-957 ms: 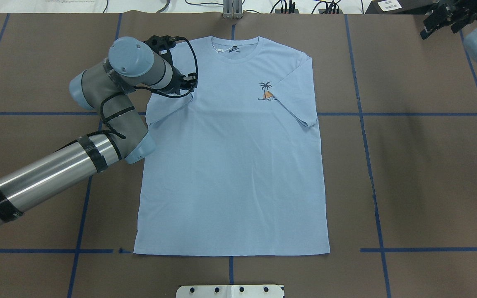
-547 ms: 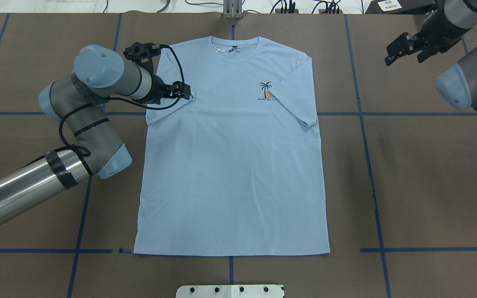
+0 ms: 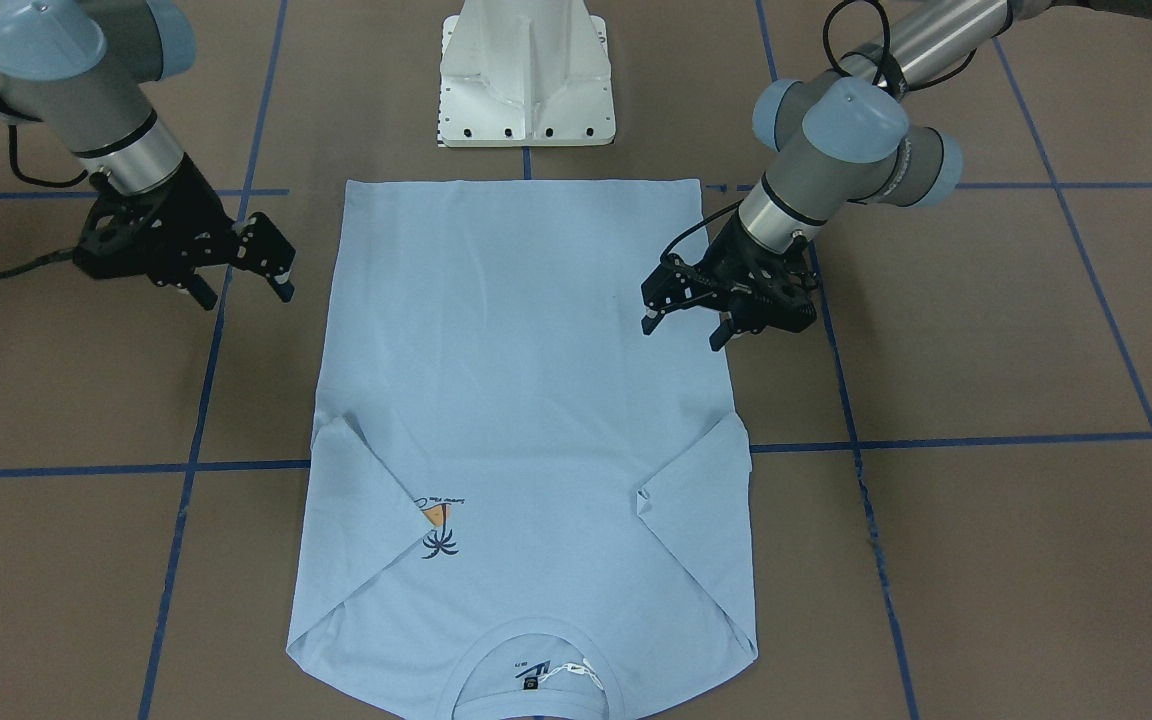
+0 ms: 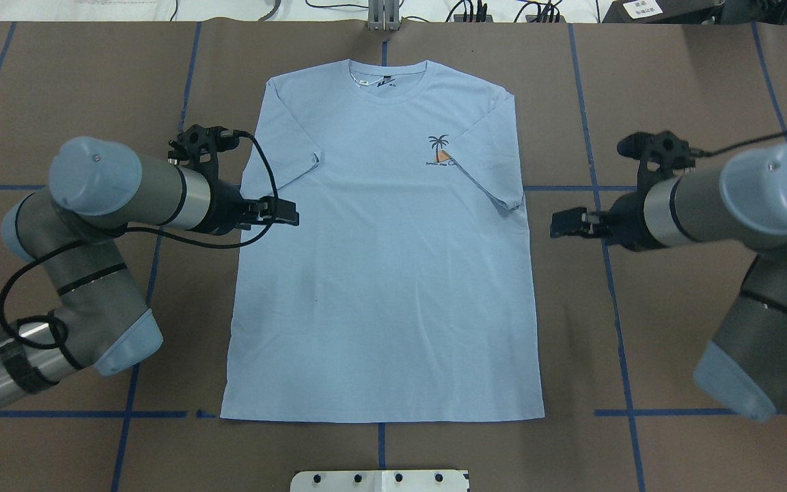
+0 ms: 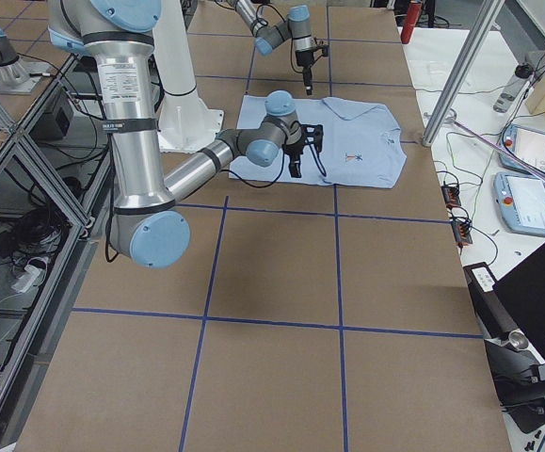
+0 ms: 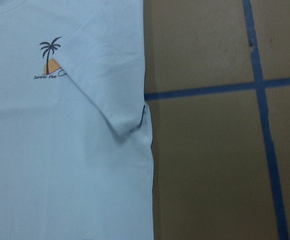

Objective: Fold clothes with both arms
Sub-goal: 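Move both grippers to the hem corners nearest the robot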

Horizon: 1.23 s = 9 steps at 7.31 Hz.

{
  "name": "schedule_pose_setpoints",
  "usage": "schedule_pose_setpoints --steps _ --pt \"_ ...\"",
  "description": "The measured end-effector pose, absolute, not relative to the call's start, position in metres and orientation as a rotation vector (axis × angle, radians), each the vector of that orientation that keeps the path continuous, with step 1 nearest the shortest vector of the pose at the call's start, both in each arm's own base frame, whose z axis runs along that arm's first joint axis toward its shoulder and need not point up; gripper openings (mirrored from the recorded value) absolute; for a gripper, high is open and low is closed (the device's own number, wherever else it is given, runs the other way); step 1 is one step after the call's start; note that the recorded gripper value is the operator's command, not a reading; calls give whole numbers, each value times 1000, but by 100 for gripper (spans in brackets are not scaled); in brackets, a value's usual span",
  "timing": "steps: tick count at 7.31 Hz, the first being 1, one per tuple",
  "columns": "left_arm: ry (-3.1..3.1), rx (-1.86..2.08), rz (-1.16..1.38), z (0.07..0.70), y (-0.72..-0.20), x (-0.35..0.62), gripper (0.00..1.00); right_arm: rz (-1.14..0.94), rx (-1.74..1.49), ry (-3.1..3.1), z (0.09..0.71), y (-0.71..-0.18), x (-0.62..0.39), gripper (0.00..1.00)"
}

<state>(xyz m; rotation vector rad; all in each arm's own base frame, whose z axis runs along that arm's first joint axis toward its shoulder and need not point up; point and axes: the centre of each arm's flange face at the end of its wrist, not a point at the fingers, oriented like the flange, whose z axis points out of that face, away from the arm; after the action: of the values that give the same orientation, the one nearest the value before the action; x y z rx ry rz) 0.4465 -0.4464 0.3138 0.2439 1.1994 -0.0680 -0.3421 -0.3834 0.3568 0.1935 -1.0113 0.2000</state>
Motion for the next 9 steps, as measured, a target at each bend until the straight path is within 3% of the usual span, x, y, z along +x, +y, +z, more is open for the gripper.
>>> schedule_pose_setpoints --steps 2,4,6,9 --pt "1206 173 -76 337 -365 424 100 291 138 -1037 359 -287 -354 99" --pt "1191 102 -143 350 -279 436 97 363 131 -1034 361 -229 -377 100" --pt "1163 55 -205 362 -215 465 69 374 140 -1036 361 -213 -385 100" --pt "1132 44 -236 377 -195 471 60 376 143 -1037 361 -211 -387 100"
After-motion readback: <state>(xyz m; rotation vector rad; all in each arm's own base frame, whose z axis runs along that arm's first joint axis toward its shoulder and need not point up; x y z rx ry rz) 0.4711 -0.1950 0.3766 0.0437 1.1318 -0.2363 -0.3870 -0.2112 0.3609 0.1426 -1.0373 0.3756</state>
